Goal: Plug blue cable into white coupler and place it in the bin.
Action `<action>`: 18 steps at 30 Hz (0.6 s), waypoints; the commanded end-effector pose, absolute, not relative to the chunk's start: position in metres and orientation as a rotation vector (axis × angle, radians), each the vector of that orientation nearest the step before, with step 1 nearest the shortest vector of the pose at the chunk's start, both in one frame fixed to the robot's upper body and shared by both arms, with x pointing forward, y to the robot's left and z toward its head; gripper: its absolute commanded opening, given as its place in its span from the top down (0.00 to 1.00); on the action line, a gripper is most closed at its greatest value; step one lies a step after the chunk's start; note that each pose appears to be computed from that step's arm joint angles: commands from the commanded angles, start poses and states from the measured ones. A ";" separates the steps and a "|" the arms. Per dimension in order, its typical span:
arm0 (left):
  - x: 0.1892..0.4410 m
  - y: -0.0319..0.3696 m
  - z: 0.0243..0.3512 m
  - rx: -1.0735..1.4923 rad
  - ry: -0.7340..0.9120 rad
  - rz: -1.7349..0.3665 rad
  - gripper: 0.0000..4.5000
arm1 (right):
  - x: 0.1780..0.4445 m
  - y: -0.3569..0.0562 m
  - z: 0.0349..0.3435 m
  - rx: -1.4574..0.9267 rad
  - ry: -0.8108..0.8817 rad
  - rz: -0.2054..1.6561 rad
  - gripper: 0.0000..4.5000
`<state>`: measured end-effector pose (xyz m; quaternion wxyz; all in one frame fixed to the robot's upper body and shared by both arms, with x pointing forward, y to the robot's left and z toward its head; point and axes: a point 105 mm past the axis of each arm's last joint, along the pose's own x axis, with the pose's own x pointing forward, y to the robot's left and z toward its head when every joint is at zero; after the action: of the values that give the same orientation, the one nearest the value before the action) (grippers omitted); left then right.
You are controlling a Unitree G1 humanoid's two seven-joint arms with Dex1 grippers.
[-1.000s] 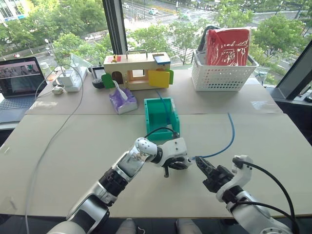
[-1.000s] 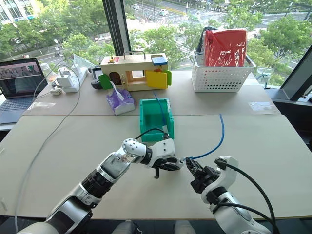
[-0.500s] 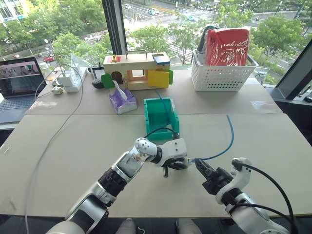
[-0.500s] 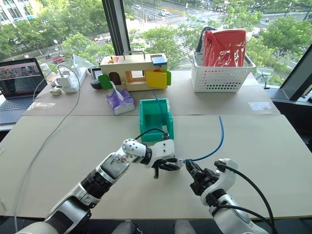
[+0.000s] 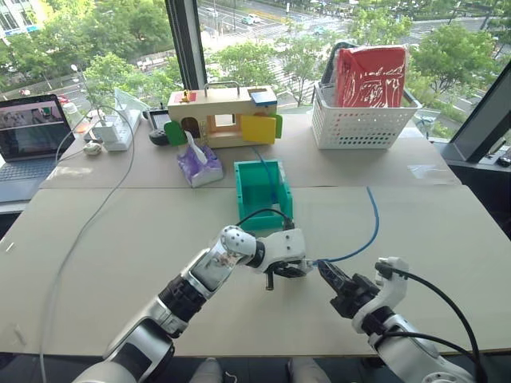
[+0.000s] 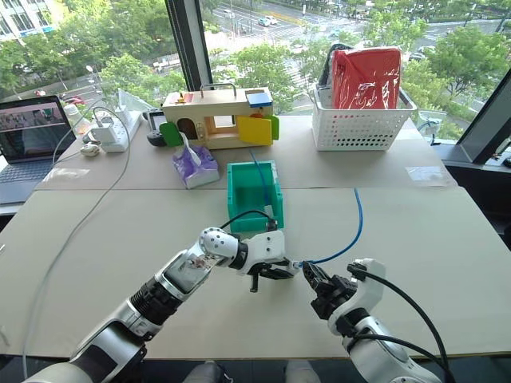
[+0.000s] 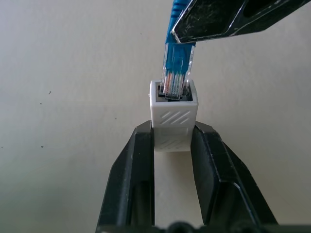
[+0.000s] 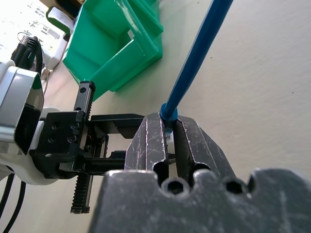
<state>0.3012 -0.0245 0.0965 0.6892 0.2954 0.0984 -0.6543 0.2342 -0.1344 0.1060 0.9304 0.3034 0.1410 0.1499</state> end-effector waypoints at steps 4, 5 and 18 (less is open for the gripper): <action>0.301 -0.030 0.107 0.746 0.142 -1.479 0.85 | 0.230 -0.128 0.101 0.465 0.352 0.342 1.00; 0.305 -0.034 0.116 0.711 0.122 -1.454 0.85 | 0.230 -0.126 0.103 0.459 0.352 0.345 1.00; 0.303 -0.044 0.136 0.686 0.112 -1.417 0.85 | 0.228 -0.126 0.098 0.436 0.413 0.345 1.00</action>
<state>0.3032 -0.0336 0.1009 0.6998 0.2949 0.1174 -0.6400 0.2367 -0.1337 0.1121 0.9508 0.2179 0.1574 0.1541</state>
